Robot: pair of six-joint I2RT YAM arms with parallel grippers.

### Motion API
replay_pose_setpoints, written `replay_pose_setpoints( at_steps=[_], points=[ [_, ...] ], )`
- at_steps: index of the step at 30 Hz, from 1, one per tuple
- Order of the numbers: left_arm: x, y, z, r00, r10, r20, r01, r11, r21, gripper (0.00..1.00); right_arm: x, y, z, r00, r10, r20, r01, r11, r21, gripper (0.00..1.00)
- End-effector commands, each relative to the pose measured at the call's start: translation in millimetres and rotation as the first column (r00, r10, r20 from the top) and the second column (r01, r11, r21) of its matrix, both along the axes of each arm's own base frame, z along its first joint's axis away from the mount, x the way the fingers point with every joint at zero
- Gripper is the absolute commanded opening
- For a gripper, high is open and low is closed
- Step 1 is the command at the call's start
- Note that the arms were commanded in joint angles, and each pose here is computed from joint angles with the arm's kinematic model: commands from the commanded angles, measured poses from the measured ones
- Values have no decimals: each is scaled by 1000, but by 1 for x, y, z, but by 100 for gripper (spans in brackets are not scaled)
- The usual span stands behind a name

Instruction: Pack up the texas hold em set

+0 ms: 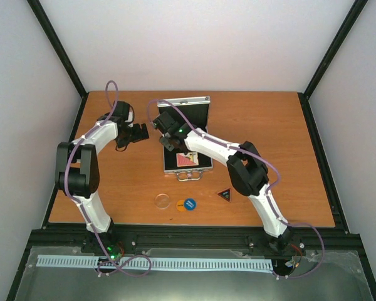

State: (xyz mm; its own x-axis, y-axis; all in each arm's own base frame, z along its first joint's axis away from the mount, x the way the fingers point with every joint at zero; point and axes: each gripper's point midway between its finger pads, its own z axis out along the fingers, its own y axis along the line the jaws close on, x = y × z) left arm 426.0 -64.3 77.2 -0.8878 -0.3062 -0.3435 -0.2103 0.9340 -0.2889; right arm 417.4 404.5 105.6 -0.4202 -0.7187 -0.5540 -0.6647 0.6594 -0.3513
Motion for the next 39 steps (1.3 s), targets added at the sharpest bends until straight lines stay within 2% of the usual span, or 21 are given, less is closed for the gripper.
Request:
replay_pose_setpoints(
  at_steps=[1, 11, 25, 33, 39],
  points=[
    [4, 0, -3, 1000, 10, 2, -10, 1000, -15, 100, 29, 20, 42, 990, -37, 139, 16, 988, 151, 3],
    [8, -1, -4, 1000, 9, 1, -9, 1000, -20, 100, 28, 37, 26, 997, -19, 81, 2, 977, 213, 3],
    [4, -4, -10, 1000, 6, -18, -6, 999, -34, 100, 46, 36, -18, 991, -71, 116, 53, 986, 157, 3],
    [5, -4, -13, 1000, 7, -23, -8, 999, -36, 100, 29, 29, -57, 998, -66, -1, 65, 982, 177, 3],
    [5, -6, -13, 1000, 8, -24, -9, 999, -50, 100, 11, 20, -61, 998, -40, -55, 49, 983, 174, 17]
  ],
)
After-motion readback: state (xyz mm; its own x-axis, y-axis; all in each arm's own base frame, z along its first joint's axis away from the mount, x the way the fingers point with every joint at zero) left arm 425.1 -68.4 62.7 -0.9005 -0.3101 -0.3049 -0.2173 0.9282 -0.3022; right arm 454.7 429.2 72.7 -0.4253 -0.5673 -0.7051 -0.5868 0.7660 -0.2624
